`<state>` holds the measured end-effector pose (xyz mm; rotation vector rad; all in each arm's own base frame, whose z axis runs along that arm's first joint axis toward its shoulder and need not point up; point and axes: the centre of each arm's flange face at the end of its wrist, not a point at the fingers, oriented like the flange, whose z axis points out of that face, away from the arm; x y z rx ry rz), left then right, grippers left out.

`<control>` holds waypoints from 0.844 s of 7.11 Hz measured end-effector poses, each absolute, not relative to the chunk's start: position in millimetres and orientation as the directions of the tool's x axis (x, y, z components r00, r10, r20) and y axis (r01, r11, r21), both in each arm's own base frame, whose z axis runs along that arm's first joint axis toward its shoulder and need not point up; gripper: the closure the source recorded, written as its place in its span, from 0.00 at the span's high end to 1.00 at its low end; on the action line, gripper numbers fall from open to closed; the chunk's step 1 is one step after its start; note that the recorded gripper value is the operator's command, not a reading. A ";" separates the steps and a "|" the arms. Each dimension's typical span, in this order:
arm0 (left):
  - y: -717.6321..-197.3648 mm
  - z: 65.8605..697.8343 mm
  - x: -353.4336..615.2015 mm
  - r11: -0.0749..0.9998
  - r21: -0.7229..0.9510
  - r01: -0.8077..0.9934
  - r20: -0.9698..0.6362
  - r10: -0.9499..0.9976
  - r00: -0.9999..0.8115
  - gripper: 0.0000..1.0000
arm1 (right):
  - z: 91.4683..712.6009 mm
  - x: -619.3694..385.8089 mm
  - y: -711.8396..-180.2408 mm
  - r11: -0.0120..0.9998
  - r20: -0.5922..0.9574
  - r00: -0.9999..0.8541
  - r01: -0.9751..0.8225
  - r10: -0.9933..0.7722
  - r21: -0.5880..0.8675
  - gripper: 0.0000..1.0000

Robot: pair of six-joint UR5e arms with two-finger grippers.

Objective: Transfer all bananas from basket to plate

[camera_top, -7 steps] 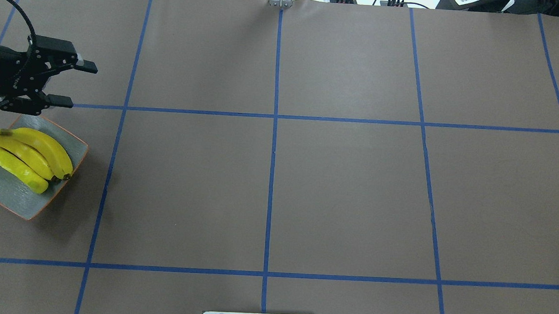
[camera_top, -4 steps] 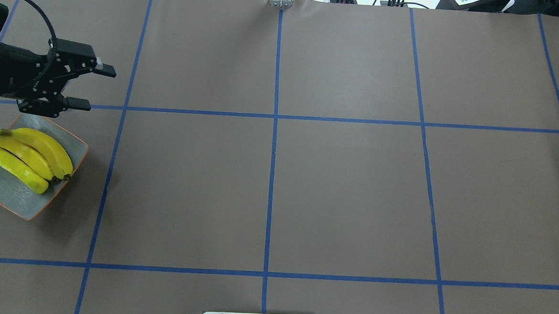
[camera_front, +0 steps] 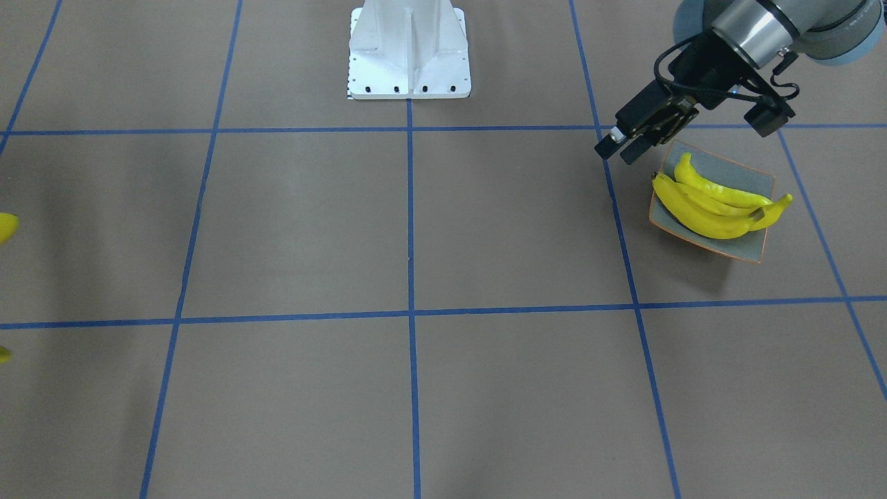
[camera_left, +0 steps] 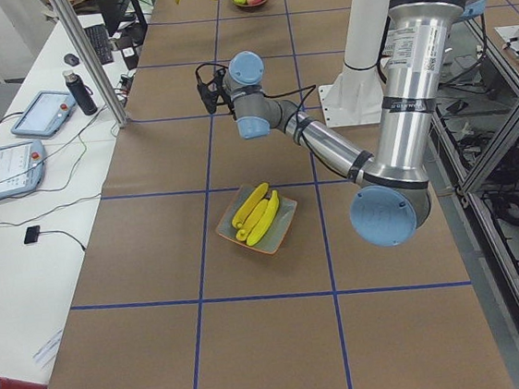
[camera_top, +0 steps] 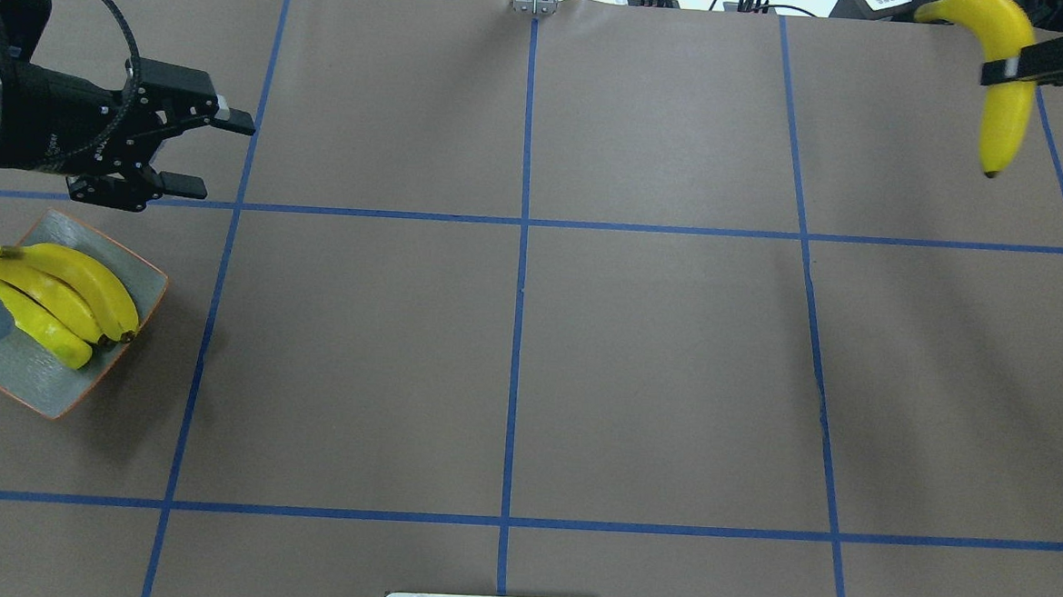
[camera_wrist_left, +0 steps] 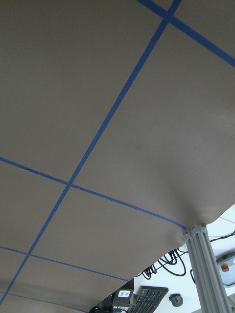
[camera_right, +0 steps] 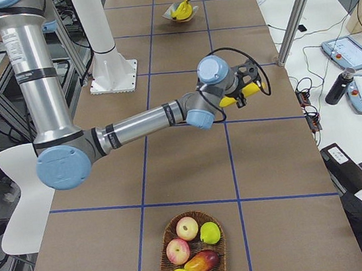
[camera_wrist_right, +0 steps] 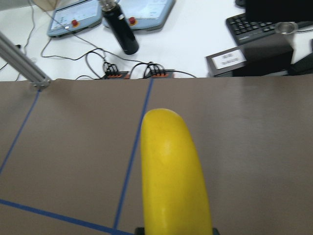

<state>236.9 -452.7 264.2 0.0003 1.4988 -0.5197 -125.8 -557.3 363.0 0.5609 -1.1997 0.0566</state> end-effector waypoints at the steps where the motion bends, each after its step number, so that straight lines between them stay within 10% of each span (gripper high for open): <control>1: -455.7 255.0 239.5 0.895 -0.307 0.324 -0.948 -0.316 -0.026 1.00 | 317.5 -198.5 -548.3 0.856 0.910 0.338 -0.369 -0.240 0.363 0.00; 6: -475.1 213.2 265.1 0.863 -0.417 0.285 -0.908 -0.407 -0.099 1.00 | 159.3 -427.6 -440.2 0.835 0.967 0.126 -0.487 -0.222 0.255 0.00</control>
